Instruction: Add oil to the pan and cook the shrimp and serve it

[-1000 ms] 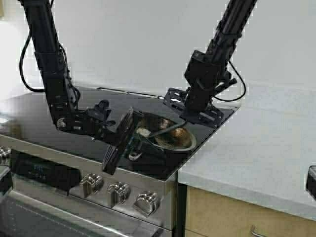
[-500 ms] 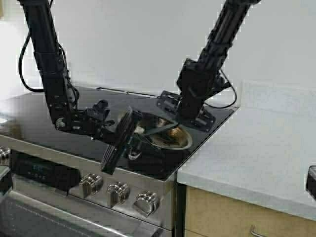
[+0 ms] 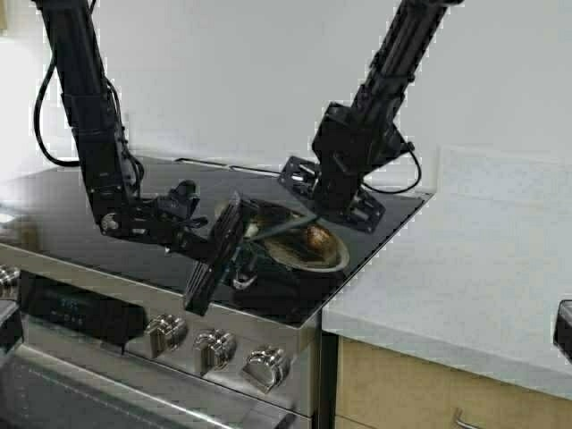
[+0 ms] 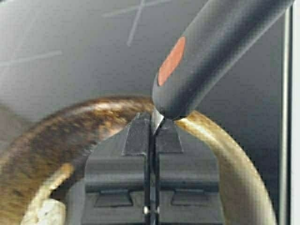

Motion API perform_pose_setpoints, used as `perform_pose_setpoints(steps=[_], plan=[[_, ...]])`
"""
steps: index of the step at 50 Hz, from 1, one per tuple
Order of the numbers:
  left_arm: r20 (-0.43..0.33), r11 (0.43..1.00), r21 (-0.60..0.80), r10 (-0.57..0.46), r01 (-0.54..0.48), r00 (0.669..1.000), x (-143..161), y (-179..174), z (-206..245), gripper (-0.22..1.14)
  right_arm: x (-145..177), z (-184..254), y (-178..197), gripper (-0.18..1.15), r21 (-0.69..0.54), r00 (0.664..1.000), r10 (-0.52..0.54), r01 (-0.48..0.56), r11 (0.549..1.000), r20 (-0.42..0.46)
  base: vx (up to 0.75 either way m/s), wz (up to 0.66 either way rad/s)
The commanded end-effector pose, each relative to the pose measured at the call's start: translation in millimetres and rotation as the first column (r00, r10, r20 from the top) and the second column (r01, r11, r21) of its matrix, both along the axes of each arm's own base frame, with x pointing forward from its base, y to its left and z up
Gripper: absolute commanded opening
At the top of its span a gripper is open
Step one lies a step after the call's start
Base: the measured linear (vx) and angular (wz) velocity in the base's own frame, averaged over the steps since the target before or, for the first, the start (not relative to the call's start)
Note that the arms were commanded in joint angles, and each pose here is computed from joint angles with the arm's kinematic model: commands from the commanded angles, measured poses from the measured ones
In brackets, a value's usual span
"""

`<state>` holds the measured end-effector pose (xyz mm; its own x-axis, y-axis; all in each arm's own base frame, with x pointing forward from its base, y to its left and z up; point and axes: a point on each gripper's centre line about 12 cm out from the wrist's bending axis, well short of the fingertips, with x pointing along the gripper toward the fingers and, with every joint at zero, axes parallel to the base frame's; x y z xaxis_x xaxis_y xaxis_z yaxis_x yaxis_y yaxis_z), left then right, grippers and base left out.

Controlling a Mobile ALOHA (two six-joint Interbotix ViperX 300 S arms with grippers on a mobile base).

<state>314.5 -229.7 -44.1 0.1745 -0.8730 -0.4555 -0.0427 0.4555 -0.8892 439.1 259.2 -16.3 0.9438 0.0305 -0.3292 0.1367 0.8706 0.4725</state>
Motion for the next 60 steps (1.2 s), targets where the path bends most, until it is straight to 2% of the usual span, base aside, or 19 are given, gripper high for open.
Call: perform_pose_setpoints(steps=[1, 22, 36, 47, 60], plan=[[0.053, 1.000, -0.023, -0.012, 0.013, 0.999, 7, -6, 19, 0.03, 9, 39, 11, 0.07, 0.045, 0.997, 0.004, -0.008, 0.999, 0.081, 0.00, 0.00], [0.047, 1.000, -0.021, -0.012, 0.013, 0.999, 5, -5, 18, 0.03, 13, 65, 14, 0.07, 0.045, 0.992, 0.014, -0.020, 0.999, 0.123, 0.00, 0.00], [0.030, 0.999, -0.037, 0.010, -0.009, 1.000, 6, -5, 14, 0.03, 12, 68, 14, 0.07, 0.041, 0.992, 0.020, -0.026, 0.999, 0.125, 0.00, 0.00], [-0.042, 0.975, -0.188, 0.110, -0.116, 0.993, 9, -6, 1, 0.03, 4, 82, 1, 0.07, 0.014, 0.991, 0.037, -0.039, 0.999, 0.129, 0.00, 0.00], [-0.094, 0.907, -0.365, 0.188, -0.209, 0.978, 19, -8, -8, 0.03, -11, 102, -23, 0.07, -0.019, 0.990, 0.048, -0.046, 0.999, 0.134, 0.00, 0.00]])
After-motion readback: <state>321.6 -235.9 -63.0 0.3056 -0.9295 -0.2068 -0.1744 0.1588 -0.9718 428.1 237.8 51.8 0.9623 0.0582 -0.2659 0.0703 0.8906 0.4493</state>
